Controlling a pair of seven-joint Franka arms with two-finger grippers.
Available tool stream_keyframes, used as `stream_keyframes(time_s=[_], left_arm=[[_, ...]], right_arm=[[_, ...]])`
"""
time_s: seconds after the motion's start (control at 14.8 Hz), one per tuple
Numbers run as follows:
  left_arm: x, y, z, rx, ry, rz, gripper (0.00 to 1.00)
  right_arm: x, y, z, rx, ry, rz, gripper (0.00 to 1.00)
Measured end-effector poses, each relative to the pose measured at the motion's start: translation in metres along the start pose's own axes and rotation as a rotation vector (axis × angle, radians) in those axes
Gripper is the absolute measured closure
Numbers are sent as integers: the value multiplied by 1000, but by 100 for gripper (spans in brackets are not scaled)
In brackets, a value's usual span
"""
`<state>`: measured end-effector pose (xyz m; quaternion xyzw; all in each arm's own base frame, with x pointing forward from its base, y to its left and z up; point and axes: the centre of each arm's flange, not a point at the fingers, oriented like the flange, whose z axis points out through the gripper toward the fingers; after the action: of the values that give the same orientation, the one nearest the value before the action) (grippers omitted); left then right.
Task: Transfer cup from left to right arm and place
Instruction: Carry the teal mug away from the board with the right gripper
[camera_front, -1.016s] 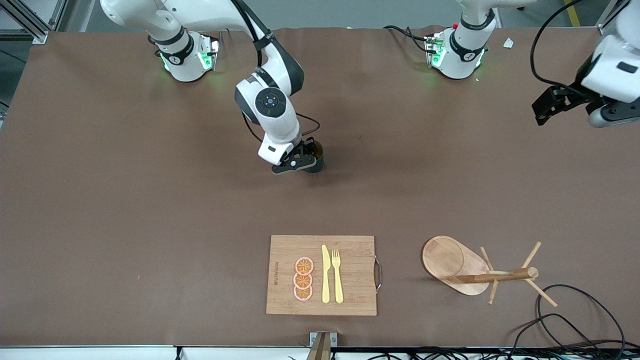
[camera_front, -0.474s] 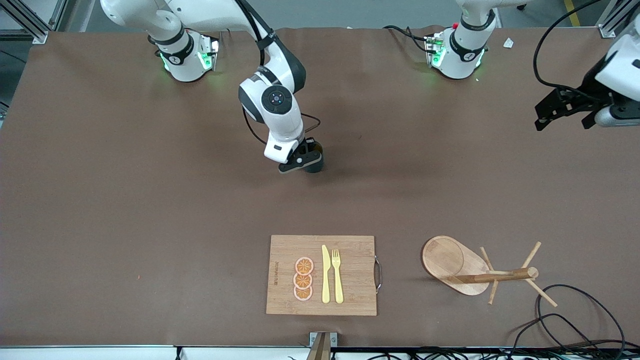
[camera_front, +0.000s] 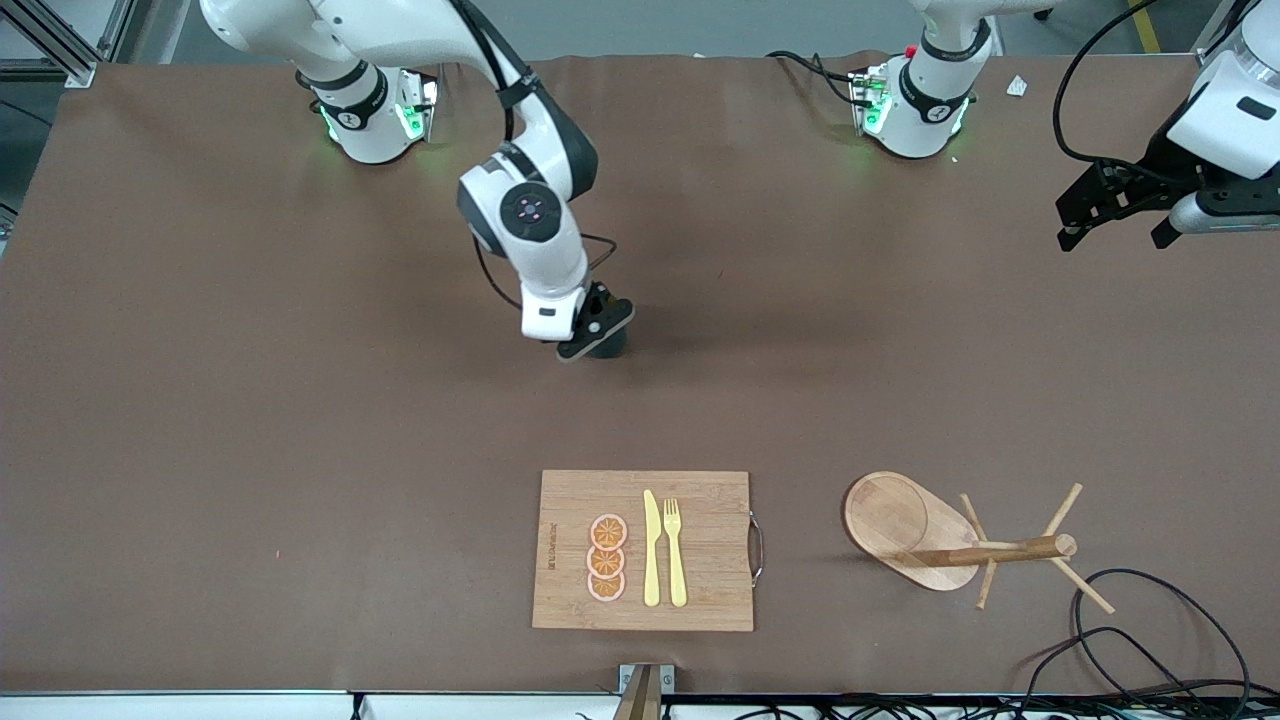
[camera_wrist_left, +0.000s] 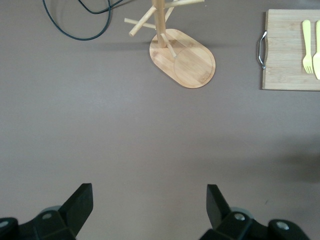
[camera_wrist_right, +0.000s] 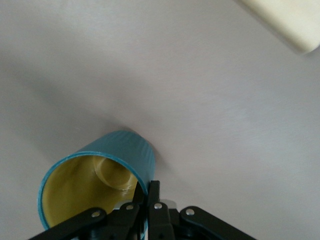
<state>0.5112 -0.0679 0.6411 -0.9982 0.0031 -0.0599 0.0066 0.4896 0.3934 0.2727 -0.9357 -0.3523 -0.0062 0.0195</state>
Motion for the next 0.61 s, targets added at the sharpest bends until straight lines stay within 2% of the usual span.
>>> stream_keyframes(time_s=[0.27,0.61], left_arm=[[10,2,-4,-18,-16,3,0],[17,1,-2,-22,-21,3,0]], right_arm=[[-30,116,-34,3,-11,-193,96],[-120,267,-34,-33,-79,-389,96]])
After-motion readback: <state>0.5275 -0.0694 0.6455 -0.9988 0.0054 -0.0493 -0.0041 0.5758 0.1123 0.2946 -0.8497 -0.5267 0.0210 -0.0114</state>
